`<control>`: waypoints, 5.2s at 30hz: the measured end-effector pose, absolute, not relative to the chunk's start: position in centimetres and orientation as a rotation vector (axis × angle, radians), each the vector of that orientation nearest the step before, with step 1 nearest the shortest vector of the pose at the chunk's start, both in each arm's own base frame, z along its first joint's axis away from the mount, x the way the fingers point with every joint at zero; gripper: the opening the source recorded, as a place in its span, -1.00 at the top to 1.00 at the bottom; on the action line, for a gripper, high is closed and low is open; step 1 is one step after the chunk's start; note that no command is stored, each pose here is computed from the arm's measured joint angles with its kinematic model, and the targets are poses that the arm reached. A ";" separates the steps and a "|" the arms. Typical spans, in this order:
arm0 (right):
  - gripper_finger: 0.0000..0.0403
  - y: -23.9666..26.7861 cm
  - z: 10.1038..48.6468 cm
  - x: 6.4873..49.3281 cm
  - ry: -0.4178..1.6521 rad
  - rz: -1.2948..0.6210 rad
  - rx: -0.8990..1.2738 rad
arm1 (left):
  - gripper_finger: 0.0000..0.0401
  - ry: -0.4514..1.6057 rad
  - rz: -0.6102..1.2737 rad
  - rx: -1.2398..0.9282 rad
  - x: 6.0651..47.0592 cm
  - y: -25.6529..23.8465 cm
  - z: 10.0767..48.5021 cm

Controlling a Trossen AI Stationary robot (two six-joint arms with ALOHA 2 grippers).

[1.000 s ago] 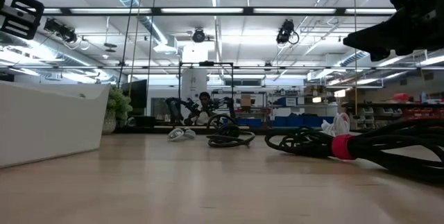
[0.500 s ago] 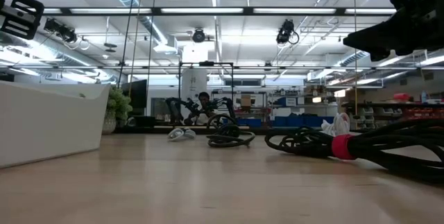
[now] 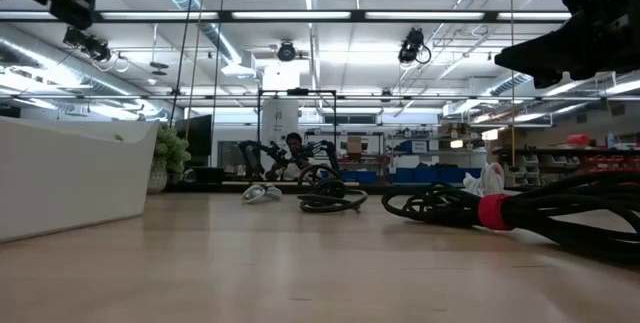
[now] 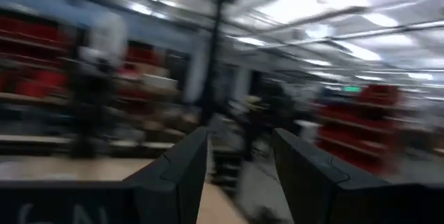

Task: Pick and place USB-C Cables
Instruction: Put the light blue USB cable into the white bin, then put the top black USB cable into the white bin

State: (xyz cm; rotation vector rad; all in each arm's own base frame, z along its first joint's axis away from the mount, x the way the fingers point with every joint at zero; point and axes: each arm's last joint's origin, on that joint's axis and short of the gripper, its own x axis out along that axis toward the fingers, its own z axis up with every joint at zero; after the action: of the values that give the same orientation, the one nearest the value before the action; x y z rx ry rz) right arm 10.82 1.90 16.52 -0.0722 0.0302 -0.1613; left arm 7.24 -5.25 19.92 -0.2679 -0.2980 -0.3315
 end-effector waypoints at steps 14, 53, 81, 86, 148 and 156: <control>0.52 1.9 16.5 10.8 0.030 -0.161 -0.072 | 0.14 -0.198 0.118 -0.087 9.6 -3.5 18.9; 0.52 1.9 16.5 10.8 0.030 -0.161 -0.072 | -0.17 0.541 0.670 -0.312 25.8 2.1 15.0; 0.52 1.9 16.5 10.8 0.030 -0.161 -0.072 | -0.05 0.983 1.007 -0.458 32.6 4.7 12.4; 0.52 1.9 16.5 10.8 0.030 -0.161 -0.072 | 0.21 0.994 0.992 -0.493 32.6 4.7 12.4; 0.52 1.9 16.6 10.8 0.023 -0.162 -0.069 | 0.13 0.801 0.975 -1.067 19.5 -19.4 22.7; 0.52 1.9 16.6 10.8 0.023 -0.162 -0.069 | 0.09 0.697 0.863 -0.998 24.1 -16.4 23.1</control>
State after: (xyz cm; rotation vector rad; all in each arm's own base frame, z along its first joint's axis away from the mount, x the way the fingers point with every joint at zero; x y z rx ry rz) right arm 10.82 1.90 16.60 -0.0695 0.0230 -0.1615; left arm 24.14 -16.42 23.13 -0.9979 0.6974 0.8629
